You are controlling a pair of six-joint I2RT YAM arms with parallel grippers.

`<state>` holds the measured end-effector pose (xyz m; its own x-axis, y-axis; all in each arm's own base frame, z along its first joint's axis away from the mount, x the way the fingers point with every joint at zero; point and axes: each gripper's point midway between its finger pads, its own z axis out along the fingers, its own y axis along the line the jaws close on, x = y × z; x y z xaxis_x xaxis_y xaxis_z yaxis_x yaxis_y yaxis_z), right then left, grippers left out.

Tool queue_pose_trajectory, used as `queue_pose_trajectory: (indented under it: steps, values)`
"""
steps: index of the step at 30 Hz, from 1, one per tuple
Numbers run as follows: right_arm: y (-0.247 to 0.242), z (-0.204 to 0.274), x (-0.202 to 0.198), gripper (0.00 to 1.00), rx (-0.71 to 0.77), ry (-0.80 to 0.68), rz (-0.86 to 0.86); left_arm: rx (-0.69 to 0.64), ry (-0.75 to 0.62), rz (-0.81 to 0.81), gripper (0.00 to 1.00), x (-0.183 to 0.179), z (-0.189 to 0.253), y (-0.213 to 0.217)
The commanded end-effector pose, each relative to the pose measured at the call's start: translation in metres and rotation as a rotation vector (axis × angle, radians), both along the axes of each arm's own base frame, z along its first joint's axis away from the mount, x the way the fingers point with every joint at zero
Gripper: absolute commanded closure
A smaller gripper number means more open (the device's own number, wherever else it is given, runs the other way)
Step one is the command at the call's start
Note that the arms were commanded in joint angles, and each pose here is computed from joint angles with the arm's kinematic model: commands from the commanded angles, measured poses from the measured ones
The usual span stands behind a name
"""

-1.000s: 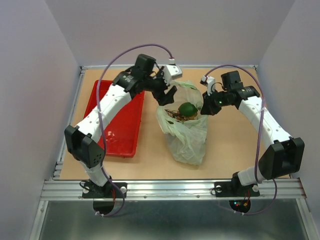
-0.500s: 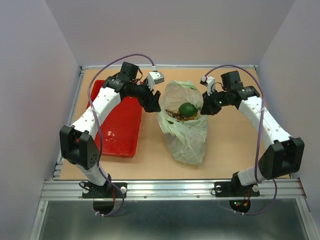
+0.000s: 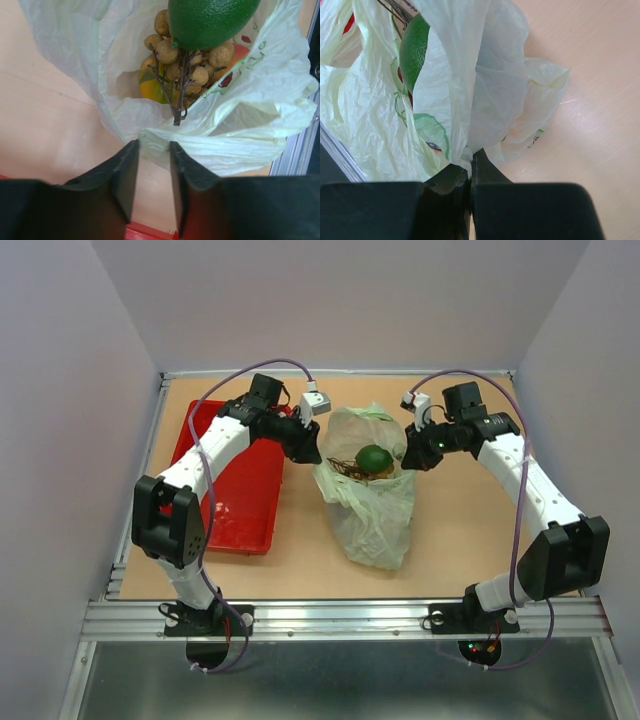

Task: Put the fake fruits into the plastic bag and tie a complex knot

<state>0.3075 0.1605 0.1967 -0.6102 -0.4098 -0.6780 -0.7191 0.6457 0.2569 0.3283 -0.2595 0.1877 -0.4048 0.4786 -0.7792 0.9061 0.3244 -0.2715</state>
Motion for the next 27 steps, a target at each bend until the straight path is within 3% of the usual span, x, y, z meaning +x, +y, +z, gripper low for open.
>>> queue_pose_trajectory:
  steps: [1, 2, 3, 4, 10, 11, 12, 13, 14, 15, 17, 18, 19, 20, 21, 22, 24, 27]
  values:
    - [0.0, 0.007, -0.005, 1.0, 0.005, -0.041, -0.003, -0.1, -0.061, -0.057, 0.7, -0.005, 0.038, -0.012]
    - [-0.001, 0.007, -0.006, 1.0, 0.005, -0.042, -0.006, -0.122, -0.073, -0.059, 0.79, -0.005, 0.047, -0.014]
    - [-0.001, 0.005, -0.008, 1.0, 0.005, -0.036, -0.011, -0.161, -0.074, -0.068, 0.96, -0.008, 0.064, -0.018]
    - [-0.001, 0.004, -0.008, 1.0, 0.009, -0.034, -0.017, -0.182, -0.075, -0.071, 1.0, -0.009, 0.074, -0.021]
    - [-0.001, 0.005, -0.016, 0.97, 0.055, -0.04, -0.089, -0.299, -0.192, -0.098, 1.0, -0.008, 0.161, -0.029]
    - [0.0, 0.006, -0.019, 0.9, 0.067, -0.043, -0.084, -0.309, -0.213, -0.105, 1.0, -0.009, 0.171, -0.03]
    - [0.002, 0.016, -0.024, 0.63, 0.088, -0.068, -0.077, -0.321, -0.23, -0.122, 1.0, -0.012, 0.18, -0.03]
    - [0.001, 0.017, -0.022, 0.48, 0.105, -0.073, -0.11, -0.329, -0.268, -0.138, 1.0, -0.016, 0.194, -0.03]
    - [0.0, 0.024, -0.02, 0.38, 0.109, -0.102, -0.134, -0.327, -0.279, -0.142, 1.0, -0.018, 0.198, -0.029]
    - [-0.004, 0.027, -0.017, 0.38, 0.104, -0.125, -0.16, -0.324, -0.28, -0.145, 1.0, -0.02, 0.199, -0.029]
    - [-0.012, 0.032, -0.012, 0.6, 0.075, -0.169, -0.203, -0.297, -0.266, -0.14, 1.0, -0.024, 0.192, -0.026]
    - [-0.013, 0.033, -0.012, 0.72, 0.073, -0.173, -0.201, -0.256, -0.239, -0.09, 0.89, -0.02, 0.177, -0.022]
    - [-0.012, 0.033, -0.014, 0.73, 0.077, -0.174, -0.192, -0.236, -0.214, -0.051, 0.72, -0.016, 0.168, -0.019]
    - [-0.009, 0.029, -0.017, 0.68, 0.083, -0.167, -0.166, -0.206, -0.183, 0.043, 0.37, -0.006, 0.16, -0.016]
    - [-0.009, 0.028, -0.017, 0.68, 0.082, -0.164, -0.166, -0.205, -0.181, 0.045, 0.33, -0.005, 0.155, -0.015]
    - [-0.009, 0.027, -0.017, 0.58, 0.081, -0.16, -0.17, -0.184, -0.142, 0.077, 0.32, -0.004, 0.142, -0.012]
    - [-0.014, 0.028, -0.013, 0.51, 0.063, -0.168, -0.202, -0.167, -0.107, 0.117, 0.3, -0.002, 0.131, -0.01]
    - [-0.019, 0.038, -0.008, 0.49, 0.048, -0.208, -0.229, -0.161, -0.063, 0.181, 0.29, 0.0, 0.112, -0.007]
